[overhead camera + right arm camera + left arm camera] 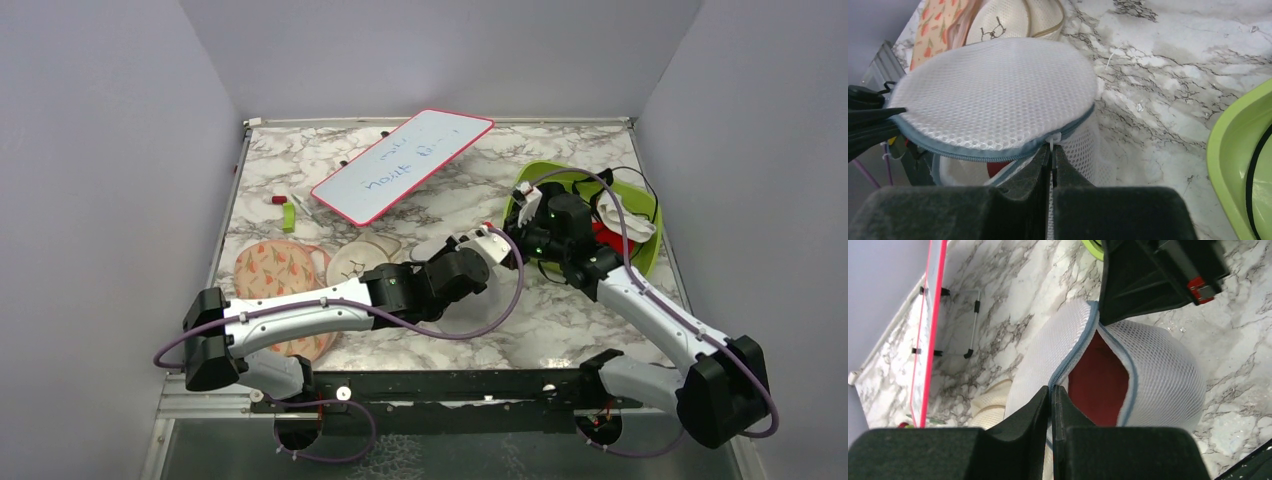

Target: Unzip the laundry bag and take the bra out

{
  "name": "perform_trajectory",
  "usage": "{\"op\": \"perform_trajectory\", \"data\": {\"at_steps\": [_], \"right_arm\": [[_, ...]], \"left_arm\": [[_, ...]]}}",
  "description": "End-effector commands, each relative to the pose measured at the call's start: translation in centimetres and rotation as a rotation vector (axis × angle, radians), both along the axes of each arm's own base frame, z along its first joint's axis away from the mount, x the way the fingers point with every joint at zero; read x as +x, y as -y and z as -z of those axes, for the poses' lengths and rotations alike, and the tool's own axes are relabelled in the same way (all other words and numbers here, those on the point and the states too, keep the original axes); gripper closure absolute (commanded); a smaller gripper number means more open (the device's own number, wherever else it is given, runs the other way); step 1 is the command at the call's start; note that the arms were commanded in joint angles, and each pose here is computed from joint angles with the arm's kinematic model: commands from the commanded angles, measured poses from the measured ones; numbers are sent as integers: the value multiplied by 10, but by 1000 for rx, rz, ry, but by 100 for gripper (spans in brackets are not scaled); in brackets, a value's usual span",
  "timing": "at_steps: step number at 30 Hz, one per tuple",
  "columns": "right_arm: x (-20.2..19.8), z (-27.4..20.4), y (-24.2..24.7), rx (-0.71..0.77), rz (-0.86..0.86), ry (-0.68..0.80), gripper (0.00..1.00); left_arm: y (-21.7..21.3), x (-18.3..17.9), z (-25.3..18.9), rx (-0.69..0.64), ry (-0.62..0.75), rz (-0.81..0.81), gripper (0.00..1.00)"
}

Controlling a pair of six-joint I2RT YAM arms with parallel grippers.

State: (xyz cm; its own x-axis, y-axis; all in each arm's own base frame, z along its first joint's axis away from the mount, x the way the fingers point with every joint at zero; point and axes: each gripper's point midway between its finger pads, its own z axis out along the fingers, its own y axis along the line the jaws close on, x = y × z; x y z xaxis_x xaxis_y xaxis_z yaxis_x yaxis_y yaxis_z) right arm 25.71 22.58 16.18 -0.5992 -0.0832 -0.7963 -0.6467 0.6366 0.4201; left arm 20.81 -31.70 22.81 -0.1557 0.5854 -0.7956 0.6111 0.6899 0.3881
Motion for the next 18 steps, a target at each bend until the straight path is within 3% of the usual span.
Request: {"op": "perform_trajectory", "data": {"at_steps": [1,6,9,16,18], "right_arm": [[-15,-21,-5,60,-82,65,99],[-24,-22,-9,85,-130,55,99],[-26,-22,-11,93,-145,46,99],[-33,-26,-13,111,-169,39,99],[-35,-25,-13,115,-176,32,99]], "left_arm": [[0,-4,15,-14,-64,-50,100],[9,-9,24,3,-108,-13,74],[10,-8,28,22,-110,-6,64],[8,0,37,97,-79,-31,62],[9,2,36,110,-65,-40,66]]}}
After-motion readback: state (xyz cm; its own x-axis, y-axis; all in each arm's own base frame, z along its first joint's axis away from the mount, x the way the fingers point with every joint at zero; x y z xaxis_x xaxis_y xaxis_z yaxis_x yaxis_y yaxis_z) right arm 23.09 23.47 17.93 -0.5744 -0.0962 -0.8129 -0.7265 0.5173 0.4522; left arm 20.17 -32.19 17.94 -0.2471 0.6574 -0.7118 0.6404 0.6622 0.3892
